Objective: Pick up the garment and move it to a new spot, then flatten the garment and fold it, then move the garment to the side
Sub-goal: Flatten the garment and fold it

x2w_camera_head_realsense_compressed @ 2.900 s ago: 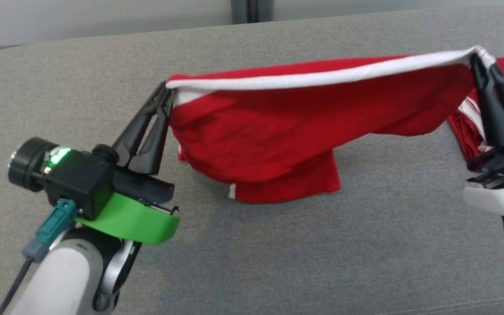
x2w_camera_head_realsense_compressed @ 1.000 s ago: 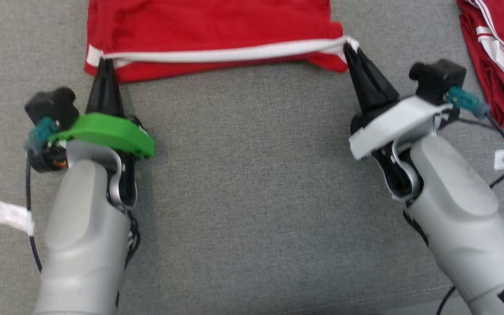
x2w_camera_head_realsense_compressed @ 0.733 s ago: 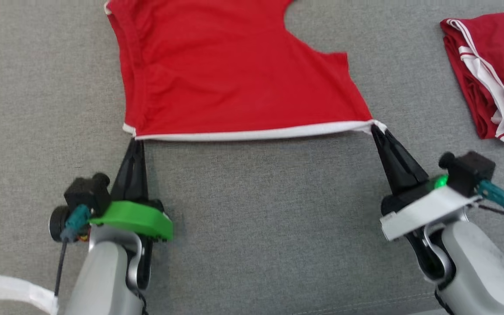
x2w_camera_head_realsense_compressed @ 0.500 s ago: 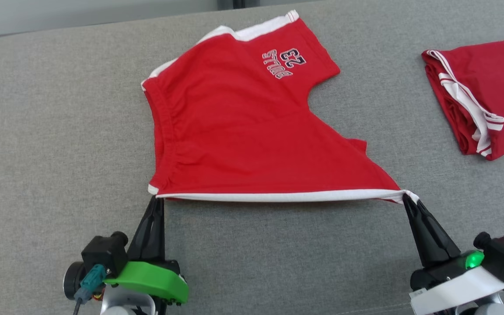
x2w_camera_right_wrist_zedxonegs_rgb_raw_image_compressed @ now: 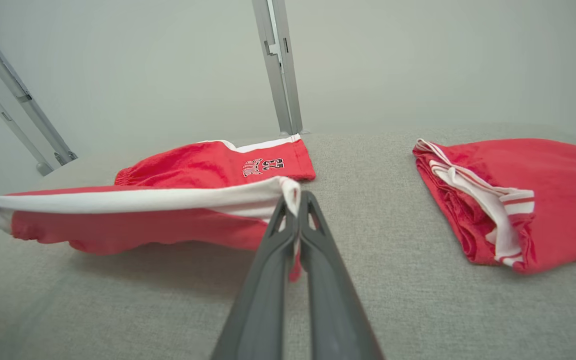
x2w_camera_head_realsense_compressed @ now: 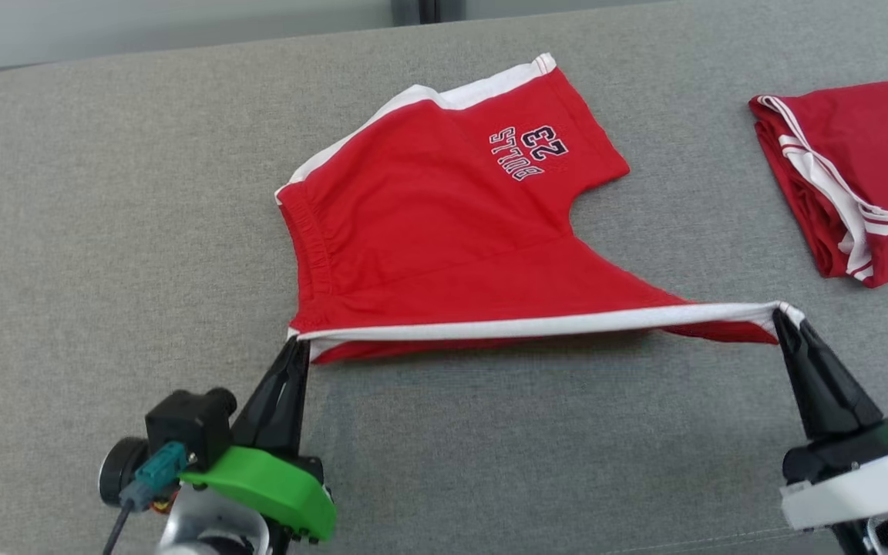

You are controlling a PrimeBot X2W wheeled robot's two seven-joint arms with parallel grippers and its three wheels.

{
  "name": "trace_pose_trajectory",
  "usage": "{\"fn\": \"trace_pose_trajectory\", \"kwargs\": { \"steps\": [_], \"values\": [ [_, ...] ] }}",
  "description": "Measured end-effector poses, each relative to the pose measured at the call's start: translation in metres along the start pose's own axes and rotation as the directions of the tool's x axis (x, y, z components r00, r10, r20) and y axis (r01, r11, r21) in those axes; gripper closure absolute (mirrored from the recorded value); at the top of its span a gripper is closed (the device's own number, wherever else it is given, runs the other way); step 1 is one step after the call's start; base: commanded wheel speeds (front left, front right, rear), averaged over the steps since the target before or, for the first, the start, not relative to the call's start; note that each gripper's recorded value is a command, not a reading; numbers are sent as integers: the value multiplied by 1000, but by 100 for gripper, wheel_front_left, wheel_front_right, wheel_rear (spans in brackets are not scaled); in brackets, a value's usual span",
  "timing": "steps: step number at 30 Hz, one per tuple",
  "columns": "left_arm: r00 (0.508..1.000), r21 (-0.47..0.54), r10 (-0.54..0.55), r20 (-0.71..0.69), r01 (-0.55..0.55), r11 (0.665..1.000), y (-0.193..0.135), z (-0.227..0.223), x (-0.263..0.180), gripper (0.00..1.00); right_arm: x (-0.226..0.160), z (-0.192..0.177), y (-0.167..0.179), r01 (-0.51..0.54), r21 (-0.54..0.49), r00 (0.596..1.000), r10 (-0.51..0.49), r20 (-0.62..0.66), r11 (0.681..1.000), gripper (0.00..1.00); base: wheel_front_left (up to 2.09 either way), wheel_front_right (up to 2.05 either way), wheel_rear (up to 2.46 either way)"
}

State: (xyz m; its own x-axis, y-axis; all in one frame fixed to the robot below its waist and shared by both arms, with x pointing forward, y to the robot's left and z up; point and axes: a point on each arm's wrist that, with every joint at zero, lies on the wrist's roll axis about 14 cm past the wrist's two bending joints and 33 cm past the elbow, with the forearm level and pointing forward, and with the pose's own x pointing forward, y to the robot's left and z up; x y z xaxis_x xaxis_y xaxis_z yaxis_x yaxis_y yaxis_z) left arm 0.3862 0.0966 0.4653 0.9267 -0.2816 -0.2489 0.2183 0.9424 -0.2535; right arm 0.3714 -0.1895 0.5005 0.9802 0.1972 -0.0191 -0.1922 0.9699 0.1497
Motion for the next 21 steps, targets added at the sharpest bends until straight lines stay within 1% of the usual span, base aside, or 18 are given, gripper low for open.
{"fn": "trace_pose_trajectory", "kwargs": {
  "steps": [3, 6, 9, 13, 17, 21],
  "values": [
    [1000, 21, -23, -7, 23, 1000, 3, 5, 20, 100, 26, 5, -12, -17, -38, 1000, 17, 9, 999, 100, 0, 0, 0],
    [999, 31, -40, -31, 41, 999, 8, 4, 43, 100, 62, 12, -21, -47, -73, 998, 49, 30, 996, 100, 0, 0, 0],
    [999, 56, -53, -7, 53, 997, 14, 16, 71, 100, 98, 12, -31, -71, -100, 997, 73, 26, 993, 100, 0, 0, 0],
    [998, 88, -41, 41, 37, 995, 27, 28, 103, 100, 153, 11, -36, -115, -119, 993, 117, 12, 986, 100, 0, 0, 0],
    [997, 80, -26, 69, 21, 997, 38, 32, 130, 100, 201, -3, -37, -148, -126, 989, 145, -36, 981, 100, 0, 0, 0],
    [999, 74, -3, 49, -1, 997, 53, 24, 148, 100, 242, -22, -31, -178, -115, 982, 168, -89, 977, 100, 0, 0, 0]
  ]
}}
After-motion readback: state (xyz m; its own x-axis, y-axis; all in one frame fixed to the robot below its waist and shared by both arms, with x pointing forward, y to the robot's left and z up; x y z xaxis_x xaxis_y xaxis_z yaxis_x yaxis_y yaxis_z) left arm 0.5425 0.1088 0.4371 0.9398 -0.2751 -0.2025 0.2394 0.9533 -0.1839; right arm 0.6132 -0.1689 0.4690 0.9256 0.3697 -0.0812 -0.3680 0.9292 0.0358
